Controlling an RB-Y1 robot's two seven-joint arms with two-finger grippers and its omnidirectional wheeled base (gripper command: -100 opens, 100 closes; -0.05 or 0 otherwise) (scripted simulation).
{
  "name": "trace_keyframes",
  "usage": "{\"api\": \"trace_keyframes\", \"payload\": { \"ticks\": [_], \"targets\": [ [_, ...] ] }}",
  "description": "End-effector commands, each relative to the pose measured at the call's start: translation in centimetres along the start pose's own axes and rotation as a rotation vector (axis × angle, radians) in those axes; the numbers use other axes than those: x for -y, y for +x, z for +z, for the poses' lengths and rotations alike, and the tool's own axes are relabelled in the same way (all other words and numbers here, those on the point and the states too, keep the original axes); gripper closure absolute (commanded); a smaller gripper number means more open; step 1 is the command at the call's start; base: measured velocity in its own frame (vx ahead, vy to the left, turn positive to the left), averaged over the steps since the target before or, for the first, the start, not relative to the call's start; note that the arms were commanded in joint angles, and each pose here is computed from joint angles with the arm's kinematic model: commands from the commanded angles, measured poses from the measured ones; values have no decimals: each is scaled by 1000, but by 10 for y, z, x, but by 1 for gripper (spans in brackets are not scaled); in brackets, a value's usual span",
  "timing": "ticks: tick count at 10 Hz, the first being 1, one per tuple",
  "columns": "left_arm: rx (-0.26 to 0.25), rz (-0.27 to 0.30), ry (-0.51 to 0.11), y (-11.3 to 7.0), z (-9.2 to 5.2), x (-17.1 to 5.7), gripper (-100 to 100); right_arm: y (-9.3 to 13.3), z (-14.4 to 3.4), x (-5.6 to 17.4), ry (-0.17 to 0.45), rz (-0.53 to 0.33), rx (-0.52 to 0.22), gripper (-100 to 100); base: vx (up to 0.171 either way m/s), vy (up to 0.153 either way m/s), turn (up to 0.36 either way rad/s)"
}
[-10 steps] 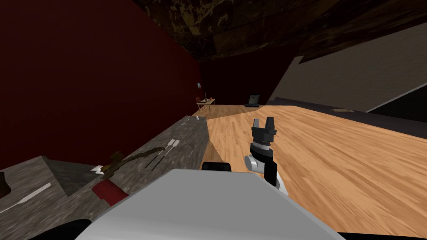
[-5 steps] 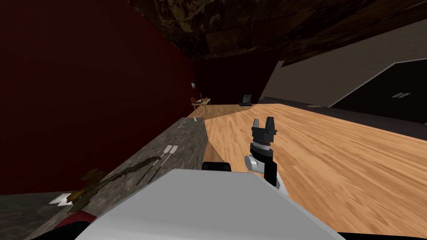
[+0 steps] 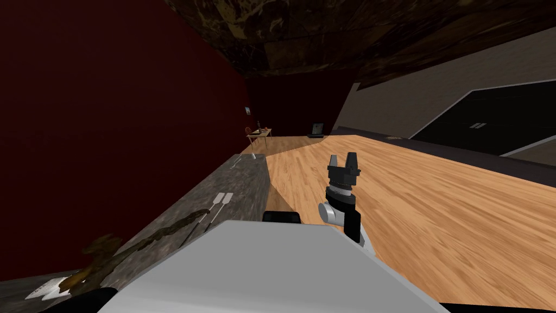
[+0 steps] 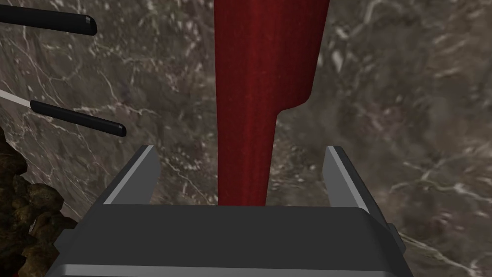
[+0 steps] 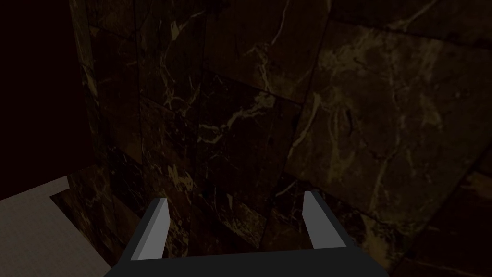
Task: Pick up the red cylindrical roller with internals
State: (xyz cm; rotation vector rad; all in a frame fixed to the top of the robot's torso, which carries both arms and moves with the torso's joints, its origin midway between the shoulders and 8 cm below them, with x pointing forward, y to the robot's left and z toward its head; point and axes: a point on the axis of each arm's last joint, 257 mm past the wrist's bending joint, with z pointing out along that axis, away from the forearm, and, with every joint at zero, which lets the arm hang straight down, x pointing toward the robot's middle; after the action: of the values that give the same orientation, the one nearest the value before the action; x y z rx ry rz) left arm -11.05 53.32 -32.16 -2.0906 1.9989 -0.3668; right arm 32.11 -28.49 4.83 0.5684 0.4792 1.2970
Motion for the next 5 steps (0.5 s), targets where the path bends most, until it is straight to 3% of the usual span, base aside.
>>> {"api": "trace_keyframes", "payload": {
  "ticks": [1,5],
  "targets": [
    [6,3,5,0,6,9,-100,0,0,0,0,0,0,0,-25,18,12],
    [9,16,11,6,24,34,-100,0,0,0,0,0,0,0,-59,21,10]
  ]
}}
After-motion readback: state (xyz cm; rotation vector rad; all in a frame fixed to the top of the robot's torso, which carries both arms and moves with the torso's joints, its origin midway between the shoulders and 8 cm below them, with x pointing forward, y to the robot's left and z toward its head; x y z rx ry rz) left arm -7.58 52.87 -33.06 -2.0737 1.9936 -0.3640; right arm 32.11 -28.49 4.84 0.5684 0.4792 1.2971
